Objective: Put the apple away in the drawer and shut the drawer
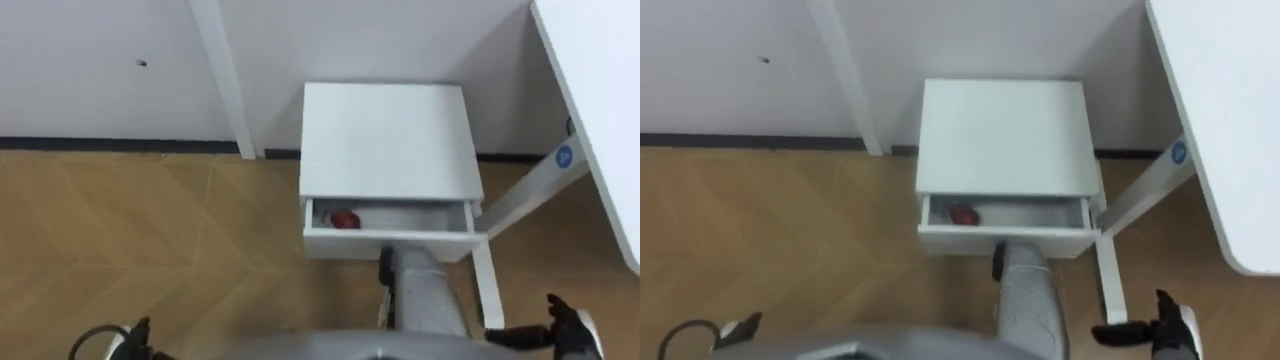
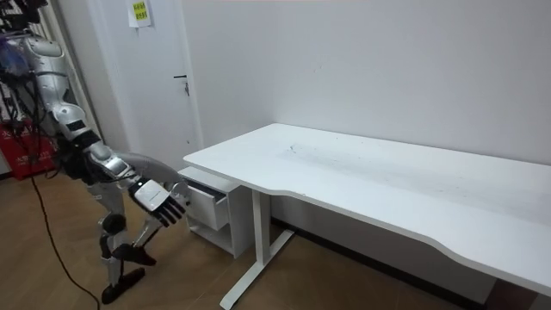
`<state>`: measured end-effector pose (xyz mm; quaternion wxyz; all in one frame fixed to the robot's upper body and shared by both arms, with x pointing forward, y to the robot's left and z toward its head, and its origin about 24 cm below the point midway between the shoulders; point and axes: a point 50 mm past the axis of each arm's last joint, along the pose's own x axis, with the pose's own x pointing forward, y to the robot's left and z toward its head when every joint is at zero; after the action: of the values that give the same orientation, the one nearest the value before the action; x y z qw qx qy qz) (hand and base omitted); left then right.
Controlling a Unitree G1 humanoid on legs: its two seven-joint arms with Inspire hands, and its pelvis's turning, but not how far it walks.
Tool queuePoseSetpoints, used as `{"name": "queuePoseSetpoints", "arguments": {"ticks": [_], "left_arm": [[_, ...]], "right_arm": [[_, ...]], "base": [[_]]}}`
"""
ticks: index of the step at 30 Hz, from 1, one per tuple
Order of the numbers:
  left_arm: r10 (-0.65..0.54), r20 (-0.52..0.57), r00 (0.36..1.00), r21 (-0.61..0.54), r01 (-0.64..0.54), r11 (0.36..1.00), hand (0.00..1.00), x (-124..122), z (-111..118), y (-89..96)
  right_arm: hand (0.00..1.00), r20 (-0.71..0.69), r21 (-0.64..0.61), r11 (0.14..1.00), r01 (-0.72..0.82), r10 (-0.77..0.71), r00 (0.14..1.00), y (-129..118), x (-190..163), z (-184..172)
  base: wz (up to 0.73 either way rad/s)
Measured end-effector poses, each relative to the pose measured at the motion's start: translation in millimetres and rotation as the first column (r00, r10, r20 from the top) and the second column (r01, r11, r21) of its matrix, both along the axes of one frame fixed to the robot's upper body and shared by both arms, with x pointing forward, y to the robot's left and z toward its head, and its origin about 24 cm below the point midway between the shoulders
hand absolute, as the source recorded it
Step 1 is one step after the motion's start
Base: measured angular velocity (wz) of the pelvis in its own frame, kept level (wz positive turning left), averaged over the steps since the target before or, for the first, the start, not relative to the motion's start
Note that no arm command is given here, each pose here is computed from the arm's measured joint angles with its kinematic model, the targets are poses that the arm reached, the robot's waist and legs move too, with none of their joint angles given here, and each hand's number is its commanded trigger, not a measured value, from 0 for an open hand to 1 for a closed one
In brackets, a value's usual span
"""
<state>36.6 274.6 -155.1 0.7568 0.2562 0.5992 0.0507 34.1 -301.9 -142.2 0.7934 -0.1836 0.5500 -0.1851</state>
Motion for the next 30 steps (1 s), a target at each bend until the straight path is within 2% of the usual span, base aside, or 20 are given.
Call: {"name": "queuePoseSetpoints", "arguments": {"ticks": [7, 9, 13, 19, 30], "left_arm": [[0.049, -0.092, 0.995, 0.029, -0.047, 0.998, 0.00, -35.3, -0.3, 2.9], [0.048, -0.081, 0.996, 0.042, -0.045, 0.998, 0.00, -31.8, -0.5, 1.3], [0.035, 0.009, 0.999, 0.101, -0.035, 0.994, 0.00, -4.4, 3.5, 5.5], [0.027, 0.021, 0.999, 0.099, -0.029, 0.995, 0.00, 0.6, 2.6, 1.5], [0.021, 0.033, 0.999, 0.080, -0.023, 0.997, 0.00, 0.6, 0.5, -5.7]], "right_arm": [[0.00, -0.058, 0.016, 1.000, 0.018, -0.017, 0.998, 3.9, -3.2, -3.9], [0.00, -0.061, 0.022, 1.000, 0.005, -0.004, 0.998, 8.2, -1.4, -5.5], [0.00, -0.036, 0.041, 0.999, -0.007, 0.008, 0.999, 16.5, 10.6, -7.7], [0.00, -0.005, 0.057, 0.998, -0.019, 0.019, 1.000, 20.0, 24.1, -7.5], [0.00, -0.029, 0.086, 0.996, 0.016, -0.013, 0.999, 27.6, 12.2, -12.7]], "base": [[-0.02], [-0.31], [-0.25], [0.01], [0.01]]}}
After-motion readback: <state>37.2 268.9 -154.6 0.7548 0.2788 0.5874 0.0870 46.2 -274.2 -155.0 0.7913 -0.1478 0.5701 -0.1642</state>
